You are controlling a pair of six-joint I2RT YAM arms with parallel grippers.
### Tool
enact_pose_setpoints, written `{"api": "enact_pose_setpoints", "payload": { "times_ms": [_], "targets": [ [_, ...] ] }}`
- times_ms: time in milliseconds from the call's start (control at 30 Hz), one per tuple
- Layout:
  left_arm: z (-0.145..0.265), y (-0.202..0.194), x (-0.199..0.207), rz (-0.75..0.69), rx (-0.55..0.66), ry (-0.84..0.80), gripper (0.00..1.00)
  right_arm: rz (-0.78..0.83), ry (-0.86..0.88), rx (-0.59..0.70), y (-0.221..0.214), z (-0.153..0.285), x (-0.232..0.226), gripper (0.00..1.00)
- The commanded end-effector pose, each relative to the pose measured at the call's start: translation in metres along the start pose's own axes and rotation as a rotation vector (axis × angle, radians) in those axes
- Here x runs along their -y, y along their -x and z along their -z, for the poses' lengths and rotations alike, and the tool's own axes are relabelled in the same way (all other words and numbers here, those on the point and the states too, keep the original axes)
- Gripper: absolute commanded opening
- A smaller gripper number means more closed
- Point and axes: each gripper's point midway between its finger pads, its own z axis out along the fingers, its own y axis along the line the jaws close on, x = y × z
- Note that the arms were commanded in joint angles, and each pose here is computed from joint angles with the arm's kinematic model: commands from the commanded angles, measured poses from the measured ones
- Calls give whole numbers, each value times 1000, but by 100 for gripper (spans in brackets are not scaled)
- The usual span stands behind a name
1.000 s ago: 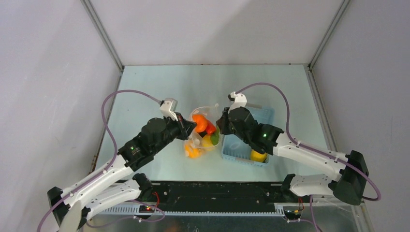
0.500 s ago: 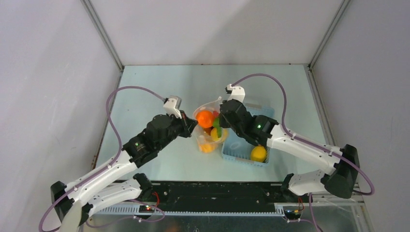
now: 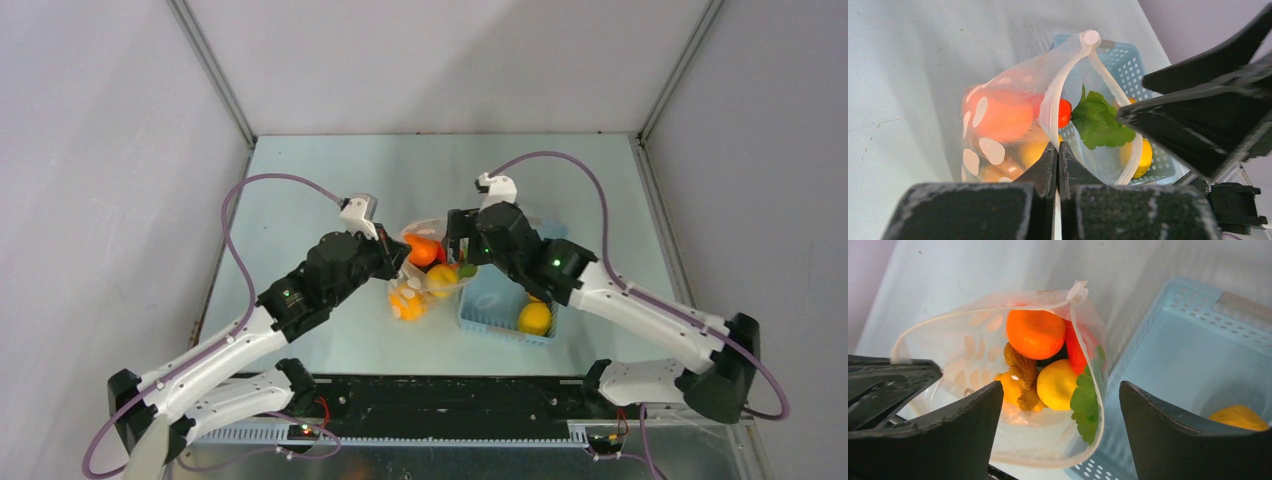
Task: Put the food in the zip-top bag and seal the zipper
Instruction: Adjust the zipper food storage bag at the center of the board, then pick up the fake vegetable from the bin.
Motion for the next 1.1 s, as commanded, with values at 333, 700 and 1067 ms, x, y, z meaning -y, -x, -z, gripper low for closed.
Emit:
{"api": "enact_pose_setpoints", "payload": {
  "times_ms": [333,700,1067],
  "targets": [
    [2,26,13,27,74,-42,0,-161,-288,39,-29,56,128,100],
    [1,21,12,29,57,-39,0,-188,-526,-120,-78,24,171,99],
    [1,20,13,32,53,-43,0,-187,-633,-186,-100,-3,185,99]
  ]
}}
